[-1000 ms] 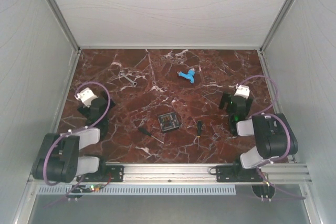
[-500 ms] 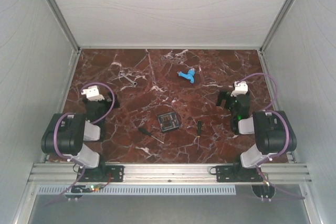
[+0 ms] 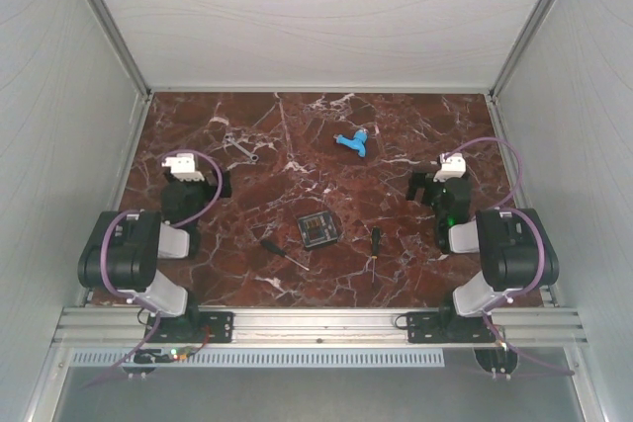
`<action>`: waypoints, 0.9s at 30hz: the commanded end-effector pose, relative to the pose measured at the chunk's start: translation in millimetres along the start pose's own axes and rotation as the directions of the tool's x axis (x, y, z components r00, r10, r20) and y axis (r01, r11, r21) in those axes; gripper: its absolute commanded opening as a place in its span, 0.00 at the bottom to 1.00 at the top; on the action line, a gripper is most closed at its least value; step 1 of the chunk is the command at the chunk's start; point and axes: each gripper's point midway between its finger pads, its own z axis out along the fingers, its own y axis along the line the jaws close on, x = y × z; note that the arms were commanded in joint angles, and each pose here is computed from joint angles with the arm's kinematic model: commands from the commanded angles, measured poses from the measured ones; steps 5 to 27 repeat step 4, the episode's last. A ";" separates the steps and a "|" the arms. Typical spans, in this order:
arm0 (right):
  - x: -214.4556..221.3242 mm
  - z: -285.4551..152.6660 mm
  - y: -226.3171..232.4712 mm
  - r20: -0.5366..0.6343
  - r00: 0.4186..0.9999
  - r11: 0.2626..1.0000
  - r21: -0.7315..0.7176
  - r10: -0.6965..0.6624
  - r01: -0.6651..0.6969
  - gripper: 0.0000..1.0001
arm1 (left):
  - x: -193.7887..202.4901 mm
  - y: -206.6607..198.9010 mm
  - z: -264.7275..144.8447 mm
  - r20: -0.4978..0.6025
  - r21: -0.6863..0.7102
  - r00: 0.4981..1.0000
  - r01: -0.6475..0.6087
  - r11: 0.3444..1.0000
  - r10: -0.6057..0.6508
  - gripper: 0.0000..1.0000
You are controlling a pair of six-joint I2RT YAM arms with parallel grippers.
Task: Snap on the fuse box
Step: Reset both arms
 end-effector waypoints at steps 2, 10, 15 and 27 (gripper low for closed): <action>-21.0 5.9 0.3 0.073 0.997 1.000 -0.005 -0.014 0.015 0.98 | -20.1 -11.6 8.1 0.064 0.067 0.997 -0.046 0.997 0.042 1.00; -21.1 5.7 0.3 0.073 0.997 1.000 -0.006 -0.014 0.014 0.98 | -20.6 -11.6 8.4 0.065 0.067 0.997 -0.046 0.997 0.041 1.00; -21.1 5.7 0.3 0.073 0.997 1.000 -0.006 -0.014 0.014 0.98 | -20.6 -11.6 8.4 0.065 0.067 0.997 -0.046 0.997 0.041 1.00; -21.1 5.7 0.3 0.073 0.997 1.000 -0.006 -0.014 0.014 0.98 | -20.6 -11.6 8.4 0.065 0.067 0.997 -0.046 0.997 0.041 1.00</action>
